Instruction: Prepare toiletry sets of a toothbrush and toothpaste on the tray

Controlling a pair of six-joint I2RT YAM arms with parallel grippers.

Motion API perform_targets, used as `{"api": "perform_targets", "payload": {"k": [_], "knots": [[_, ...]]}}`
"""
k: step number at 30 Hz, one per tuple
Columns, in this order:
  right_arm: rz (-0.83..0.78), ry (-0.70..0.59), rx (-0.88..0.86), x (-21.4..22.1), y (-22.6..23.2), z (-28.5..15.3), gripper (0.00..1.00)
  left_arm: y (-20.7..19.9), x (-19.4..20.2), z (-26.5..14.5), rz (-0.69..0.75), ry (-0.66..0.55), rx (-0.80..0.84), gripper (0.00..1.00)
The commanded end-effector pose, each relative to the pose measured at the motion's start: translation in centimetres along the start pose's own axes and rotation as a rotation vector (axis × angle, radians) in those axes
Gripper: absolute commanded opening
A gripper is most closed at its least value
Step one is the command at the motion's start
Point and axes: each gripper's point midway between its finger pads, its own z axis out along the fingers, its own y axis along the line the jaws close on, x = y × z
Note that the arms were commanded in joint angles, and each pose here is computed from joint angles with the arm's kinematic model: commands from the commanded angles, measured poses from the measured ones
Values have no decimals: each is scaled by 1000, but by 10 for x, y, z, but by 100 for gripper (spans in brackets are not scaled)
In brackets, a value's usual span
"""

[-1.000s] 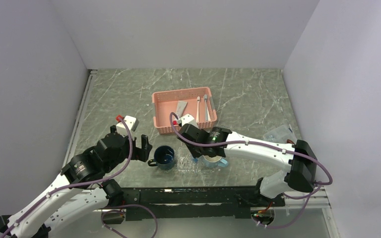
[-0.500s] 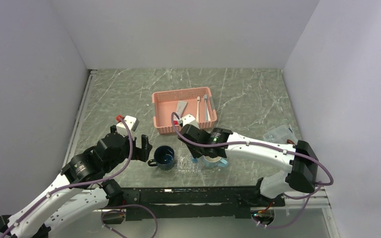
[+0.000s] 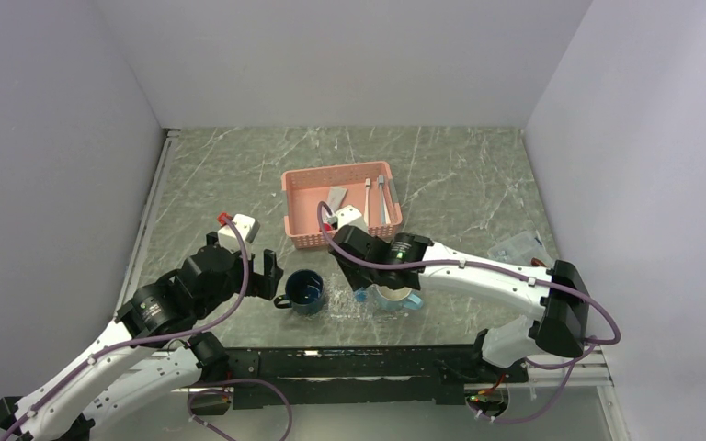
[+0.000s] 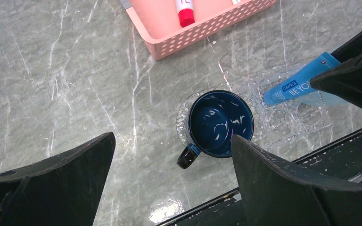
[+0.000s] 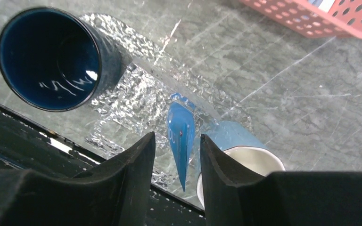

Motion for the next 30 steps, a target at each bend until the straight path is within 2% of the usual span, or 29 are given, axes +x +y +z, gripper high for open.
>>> {"api": "perform_targets", "payload": {"k": [1, 8, 16, 30], "knots": [[50, -109, 6, -38, -2, -25, 43, -4, -4, 1, 5, -11, 18, 99], [80, -201, 10, -77, -3, -43, 52, -3, -4, 2, 6, -7, 12, 99], [139, -228, -1, -122, -13, -35, 53, 0, -4, 1, 2, -11, 1, 99], [350, -143, 22, -164, -31, 61, 55, 6, -7, -5, -17, -34, -26, 99]]}}
